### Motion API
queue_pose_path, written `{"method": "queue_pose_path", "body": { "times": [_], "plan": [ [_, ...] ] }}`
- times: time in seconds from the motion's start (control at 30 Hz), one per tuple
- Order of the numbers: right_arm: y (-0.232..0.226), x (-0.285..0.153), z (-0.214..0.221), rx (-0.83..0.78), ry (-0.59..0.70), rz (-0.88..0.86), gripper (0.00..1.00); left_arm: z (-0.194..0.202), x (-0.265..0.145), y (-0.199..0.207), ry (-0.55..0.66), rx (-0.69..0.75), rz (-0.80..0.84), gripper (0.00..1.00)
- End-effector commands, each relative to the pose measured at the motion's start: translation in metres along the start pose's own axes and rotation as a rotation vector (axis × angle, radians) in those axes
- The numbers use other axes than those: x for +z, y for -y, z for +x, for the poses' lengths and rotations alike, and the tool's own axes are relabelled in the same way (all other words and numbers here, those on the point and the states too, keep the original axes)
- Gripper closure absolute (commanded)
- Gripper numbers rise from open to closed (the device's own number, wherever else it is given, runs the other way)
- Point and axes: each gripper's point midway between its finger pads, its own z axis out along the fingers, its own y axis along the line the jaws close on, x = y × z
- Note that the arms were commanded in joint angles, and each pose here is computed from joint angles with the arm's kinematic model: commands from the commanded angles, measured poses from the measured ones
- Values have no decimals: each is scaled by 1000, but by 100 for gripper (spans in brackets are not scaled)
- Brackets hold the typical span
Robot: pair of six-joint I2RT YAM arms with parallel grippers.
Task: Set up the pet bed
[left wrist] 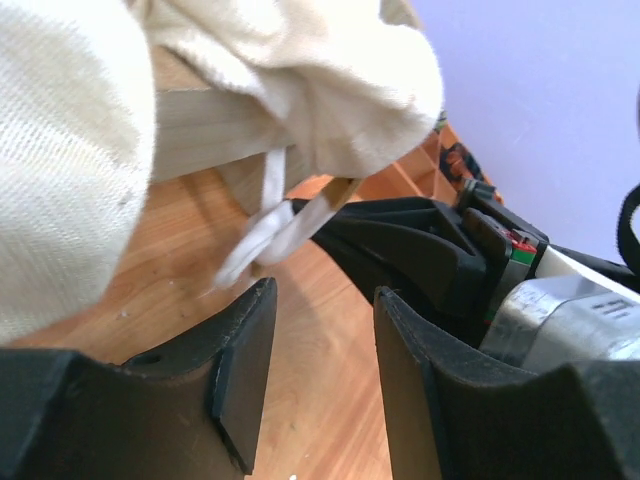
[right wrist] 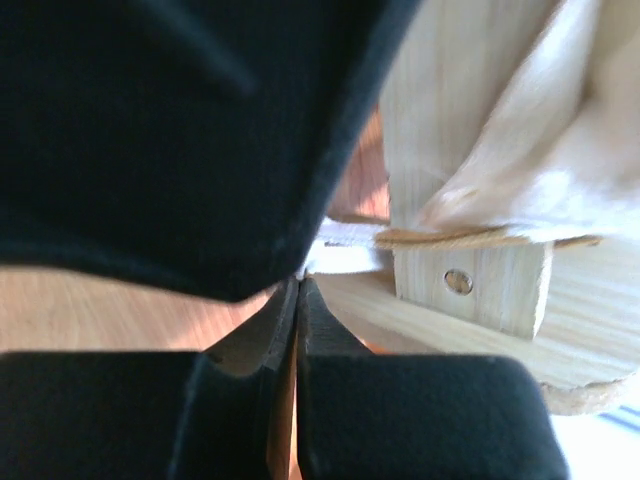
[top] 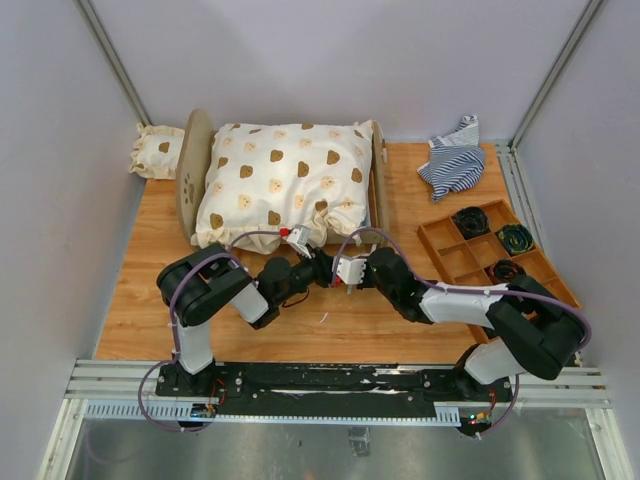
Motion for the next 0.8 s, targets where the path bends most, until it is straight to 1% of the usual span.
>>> {"method": "queue_pose_path", "body": {
  "times": [0.0,0.07,0.27,0.37,0.53,0.57,0.67,0.77],
  "plan": [
    [15,-4,-50,108,263,12,100,-21,-4,20,119,-5,78,52],
    [15,-5,-49,113,271,9,100,-25,-8,20,146,-12,79,52],
    [20,-8,-51,160,314,-6,100,-22,-5,1,139,15,-11,52],
    [20,-7,-50,172,319,-15,100,-25,-12,-9,164,59,-56,52],
    [19,-6,-48,182,327,-29,100,-34,-20,-19,198,251,-89,54],
    [19,-7,-48,184,328,-32,100,-32,-21,-16,183,299,-57,53],
    [20,-8,-47,187,338,-41,100,-33,-24,-6,191,437,19,52],
    [20,-9,-47,184,343,-47,100,-29,-22,-8,169,538,30,51]
  ]
}}
